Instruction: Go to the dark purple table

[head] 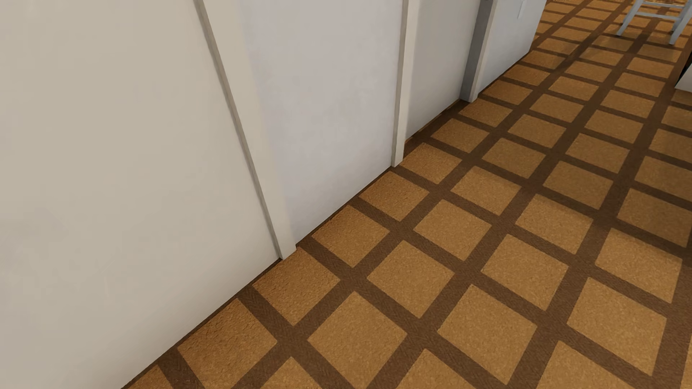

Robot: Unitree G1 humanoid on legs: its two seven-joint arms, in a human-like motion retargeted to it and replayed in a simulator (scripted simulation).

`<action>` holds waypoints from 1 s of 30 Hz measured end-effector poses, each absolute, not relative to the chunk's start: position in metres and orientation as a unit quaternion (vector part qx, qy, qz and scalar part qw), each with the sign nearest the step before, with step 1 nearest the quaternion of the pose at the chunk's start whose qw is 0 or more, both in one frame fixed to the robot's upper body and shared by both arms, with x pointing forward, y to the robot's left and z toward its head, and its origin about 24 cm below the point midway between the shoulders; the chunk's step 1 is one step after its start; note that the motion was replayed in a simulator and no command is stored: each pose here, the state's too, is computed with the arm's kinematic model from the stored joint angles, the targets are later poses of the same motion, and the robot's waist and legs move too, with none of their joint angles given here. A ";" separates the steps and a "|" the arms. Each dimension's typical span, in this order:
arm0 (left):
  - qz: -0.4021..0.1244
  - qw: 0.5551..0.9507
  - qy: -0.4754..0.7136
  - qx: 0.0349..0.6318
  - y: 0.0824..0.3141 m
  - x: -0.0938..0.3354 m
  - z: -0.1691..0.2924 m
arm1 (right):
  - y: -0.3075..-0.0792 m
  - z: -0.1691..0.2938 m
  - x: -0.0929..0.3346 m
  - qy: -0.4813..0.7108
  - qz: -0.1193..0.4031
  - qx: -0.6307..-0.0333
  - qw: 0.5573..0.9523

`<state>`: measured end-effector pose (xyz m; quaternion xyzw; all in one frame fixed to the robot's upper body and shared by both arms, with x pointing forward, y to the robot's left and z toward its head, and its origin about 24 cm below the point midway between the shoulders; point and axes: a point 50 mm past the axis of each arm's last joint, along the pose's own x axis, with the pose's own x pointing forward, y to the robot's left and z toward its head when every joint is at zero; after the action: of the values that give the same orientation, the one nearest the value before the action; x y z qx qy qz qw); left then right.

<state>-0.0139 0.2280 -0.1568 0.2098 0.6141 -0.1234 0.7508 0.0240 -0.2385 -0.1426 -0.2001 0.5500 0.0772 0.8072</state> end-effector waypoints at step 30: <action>-0.160 0.741 0.626 0.184 0.201 -0.041 -0.157 | -0.233 -0.107 0.105 0.405 0.071 -0.208 0.887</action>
<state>-0.0411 0.2010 -0.1568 0.1838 0.6259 -0.1604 0.7407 0.1053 -0.2330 -0.1071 -0.2082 0.4054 0.0708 0.8873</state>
